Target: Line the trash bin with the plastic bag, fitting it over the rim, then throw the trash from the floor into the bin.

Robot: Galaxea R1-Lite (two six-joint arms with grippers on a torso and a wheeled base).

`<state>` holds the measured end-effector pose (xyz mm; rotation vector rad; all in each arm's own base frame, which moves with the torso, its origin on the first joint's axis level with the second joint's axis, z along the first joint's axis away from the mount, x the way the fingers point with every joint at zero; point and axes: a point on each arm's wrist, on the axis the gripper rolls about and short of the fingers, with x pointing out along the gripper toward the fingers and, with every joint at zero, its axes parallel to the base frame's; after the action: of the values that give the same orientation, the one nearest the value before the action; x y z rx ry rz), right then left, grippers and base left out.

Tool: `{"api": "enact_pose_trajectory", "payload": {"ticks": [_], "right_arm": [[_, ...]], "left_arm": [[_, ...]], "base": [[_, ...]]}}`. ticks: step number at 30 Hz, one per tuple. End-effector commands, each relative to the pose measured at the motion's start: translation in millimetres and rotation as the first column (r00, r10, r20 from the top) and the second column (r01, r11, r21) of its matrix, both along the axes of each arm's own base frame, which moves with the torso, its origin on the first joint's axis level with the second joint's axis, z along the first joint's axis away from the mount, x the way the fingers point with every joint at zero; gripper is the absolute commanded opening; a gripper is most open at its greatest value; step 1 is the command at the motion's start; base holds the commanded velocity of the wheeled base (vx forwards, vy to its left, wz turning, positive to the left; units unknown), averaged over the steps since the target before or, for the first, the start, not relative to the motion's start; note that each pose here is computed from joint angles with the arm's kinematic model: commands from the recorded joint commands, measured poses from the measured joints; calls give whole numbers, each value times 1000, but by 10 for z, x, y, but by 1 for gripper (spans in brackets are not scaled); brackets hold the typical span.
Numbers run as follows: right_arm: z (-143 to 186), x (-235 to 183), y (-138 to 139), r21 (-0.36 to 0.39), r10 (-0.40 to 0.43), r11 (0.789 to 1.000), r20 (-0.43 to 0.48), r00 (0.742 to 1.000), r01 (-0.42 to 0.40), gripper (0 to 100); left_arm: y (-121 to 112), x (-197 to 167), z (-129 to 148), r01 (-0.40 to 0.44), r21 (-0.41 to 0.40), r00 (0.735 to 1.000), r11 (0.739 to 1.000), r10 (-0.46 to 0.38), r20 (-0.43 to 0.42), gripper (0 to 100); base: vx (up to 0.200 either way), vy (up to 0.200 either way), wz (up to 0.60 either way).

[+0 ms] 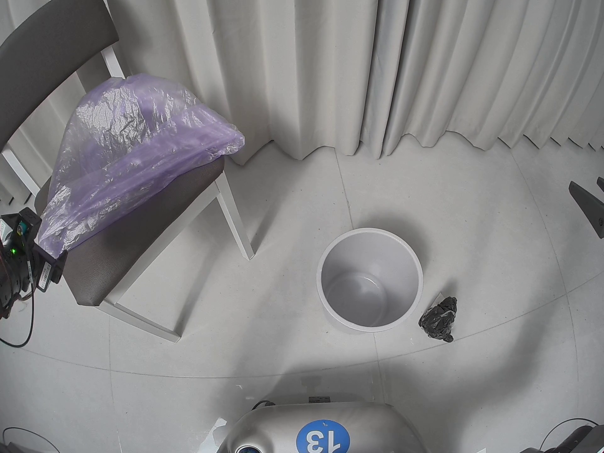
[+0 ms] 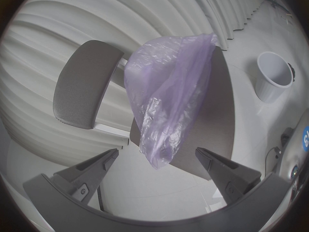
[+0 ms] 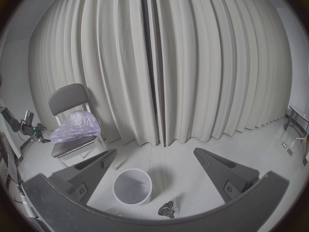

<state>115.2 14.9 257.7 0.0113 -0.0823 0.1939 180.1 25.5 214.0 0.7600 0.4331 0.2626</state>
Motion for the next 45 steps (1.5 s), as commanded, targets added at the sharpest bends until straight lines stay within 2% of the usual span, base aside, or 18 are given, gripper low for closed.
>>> {"api": "enact_pose_trajectory", "payload": {"ticks": [1,6,14,25,31,32,42,45], "right_arm": [[-1,8,-1,1,-2,1000,0,1000,2,100],[4,8,-1,1,-2,1000,1,1000,2,100],[29,30,-1,27,-1,1000,-1,1000,1,100],[27,34,0,26,0,1000,-2,1000,0,100],[7,89,6,36,0,999,-23,1000,1,100],[-2,90,6,36,1,999,-26,1000,-1,100],[-24,90,6,34,1,999,-33,999,0,100],[-64,78,14,28,9,1000,-43,999,-7,100]], "left_arm": [[96,252,-99,-31,2,999,1000,31,-23,100],[164,395,-94,-50,14,999,999,50,4,100],[211,412,-39,-63,12,998,998,63,24,100],[306,497,-131,-94,4,995,996,94,-14,100],[309,540,-185,-69,-16,997,997,69,-31,100],[310,537,-182,-61,-20,998,998,61,-28,0],[374,519,-156,-50,-48,999,998,50,-4,0],[369,537,-159,-33,-95,999,995,37,31,0]], "base": [[0,0,0],[0,0,0],[0,0,0],[0,0,0],[0,0,0],[0,0,0],[0,0,0],[0,0,0]]}}
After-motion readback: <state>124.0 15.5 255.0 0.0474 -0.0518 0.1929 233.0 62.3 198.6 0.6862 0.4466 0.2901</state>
